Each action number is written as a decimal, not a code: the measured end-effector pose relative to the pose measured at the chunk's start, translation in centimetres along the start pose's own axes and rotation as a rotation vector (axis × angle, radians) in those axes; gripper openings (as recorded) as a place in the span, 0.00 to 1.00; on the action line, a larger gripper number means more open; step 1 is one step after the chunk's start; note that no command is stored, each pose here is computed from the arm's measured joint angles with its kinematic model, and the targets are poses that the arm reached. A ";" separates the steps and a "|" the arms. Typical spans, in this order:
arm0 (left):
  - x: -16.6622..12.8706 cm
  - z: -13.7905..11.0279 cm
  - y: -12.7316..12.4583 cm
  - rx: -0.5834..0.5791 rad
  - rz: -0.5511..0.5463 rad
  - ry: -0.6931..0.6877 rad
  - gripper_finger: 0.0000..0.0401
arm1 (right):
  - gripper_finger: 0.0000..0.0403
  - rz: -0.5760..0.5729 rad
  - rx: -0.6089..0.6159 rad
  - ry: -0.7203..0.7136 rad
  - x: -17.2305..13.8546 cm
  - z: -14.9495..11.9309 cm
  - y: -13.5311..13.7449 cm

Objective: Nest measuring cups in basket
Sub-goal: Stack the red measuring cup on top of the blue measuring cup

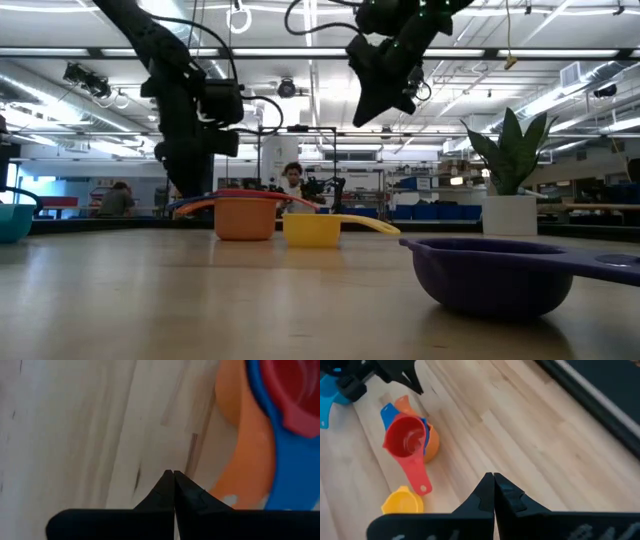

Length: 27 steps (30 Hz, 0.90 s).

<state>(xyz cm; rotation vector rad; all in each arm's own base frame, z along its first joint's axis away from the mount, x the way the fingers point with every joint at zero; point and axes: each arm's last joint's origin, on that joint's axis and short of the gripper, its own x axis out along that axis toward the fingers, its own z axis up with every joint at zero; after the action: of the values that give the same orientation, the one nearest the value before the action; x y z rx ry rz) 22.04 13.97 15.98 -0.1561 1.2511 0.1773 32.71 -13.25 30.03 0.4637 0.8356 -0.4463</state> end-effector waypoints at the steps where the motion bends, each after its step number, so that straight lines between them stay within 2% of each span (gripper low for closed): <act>1: 0.2 -0.1 0.0 0.000 0.000 -0.004 0.00 | 0.00 -0.001 0.013 -0.002 0.5 -0.4 0.1; 6: 0.7 -0.8 -0.2 -0.004 -0.014 0.004 0.00 | 0.00 -0.032 0.067 -0.025 2.5 -2.2 0.5; 10: 0.9 -0.9 -0.7 -0.011 -0.078 -0.015 0.00 | 0.00 -0.008 0.088 -0.052 3.9 -3.4 0.8; 15: 1.1 -0.6 -1.9 0.015 -0.105 -0.017 0.00 | 0.00 0.007 0.125 -0.075 4.9 -4.6 1.0; 27: 1.4 0.8 -5.3 0.023 -0.140 -0.070 0.00 | 0.00 0.041 0.113 -0.117 6.1 -5.5 1.5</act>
<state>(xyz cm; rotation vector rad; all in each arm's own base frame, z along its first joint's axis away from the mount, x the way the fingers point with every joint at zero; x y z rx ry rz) 24.40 9.05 14.97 -0.2145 1.1678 0.0471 33.87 -10.15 22.40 0.5530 0.6892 -0.4803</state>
